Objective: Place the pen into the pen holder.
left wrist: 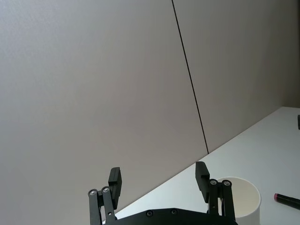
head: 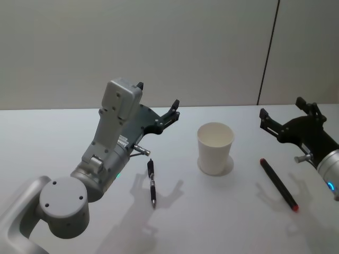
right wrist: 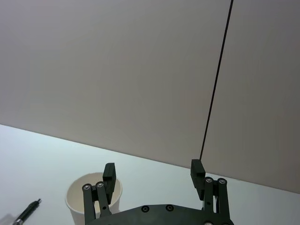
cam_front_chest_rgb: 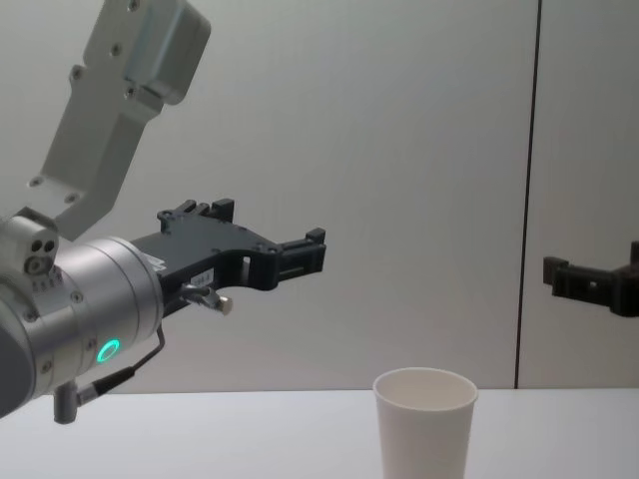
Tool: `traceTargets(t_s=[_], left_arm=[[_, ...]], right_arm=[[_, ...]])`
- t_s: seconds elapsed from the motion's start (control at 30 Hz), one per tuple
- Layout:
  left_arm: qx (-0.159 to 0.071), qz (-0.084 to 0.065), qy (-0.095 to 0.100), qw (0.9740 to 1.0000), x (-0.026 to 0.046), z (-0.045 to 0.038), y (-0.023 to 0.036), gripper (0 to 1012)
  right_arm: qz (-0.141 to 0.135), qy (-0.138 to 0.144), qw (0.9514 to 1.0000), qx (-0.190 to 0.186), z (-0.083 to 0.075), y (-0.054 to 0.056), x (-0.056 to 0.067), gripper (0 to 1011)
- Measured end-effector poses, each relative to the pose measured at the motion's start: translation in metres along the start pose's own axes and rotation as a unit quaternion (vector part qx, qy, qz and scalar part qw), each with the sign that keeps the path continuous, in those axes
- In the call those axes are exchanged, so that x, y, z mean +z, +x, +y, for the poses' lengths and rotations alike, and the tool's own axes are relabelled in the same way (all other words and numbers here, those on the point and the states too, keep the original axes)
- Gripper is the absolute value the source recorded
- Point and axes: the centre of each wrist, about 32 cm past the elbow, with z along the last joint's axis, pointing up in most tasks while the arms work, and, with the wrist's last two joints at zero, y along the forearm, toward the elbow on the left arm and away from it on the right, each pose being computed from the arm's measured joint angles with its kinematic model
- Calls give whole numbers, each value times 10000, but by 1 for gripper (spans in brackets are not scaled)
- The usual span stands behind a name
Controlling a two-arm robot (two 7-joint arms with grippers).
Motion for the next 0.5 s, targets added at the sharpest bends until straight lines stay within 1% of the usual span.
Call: traceTargets(t_s=[0.23, 0.5], left_arm=[[0, 0, 0, 10000, 0, 0, 0, 1004], [0, 0, 0, 10000, 0, 0, 0, 1004]], right_arm=[[-61, -227, 9997, -15, 95, 28, -12, 1001], [-91, -587, 9982, -74, 193, -12, -42, 1001]])
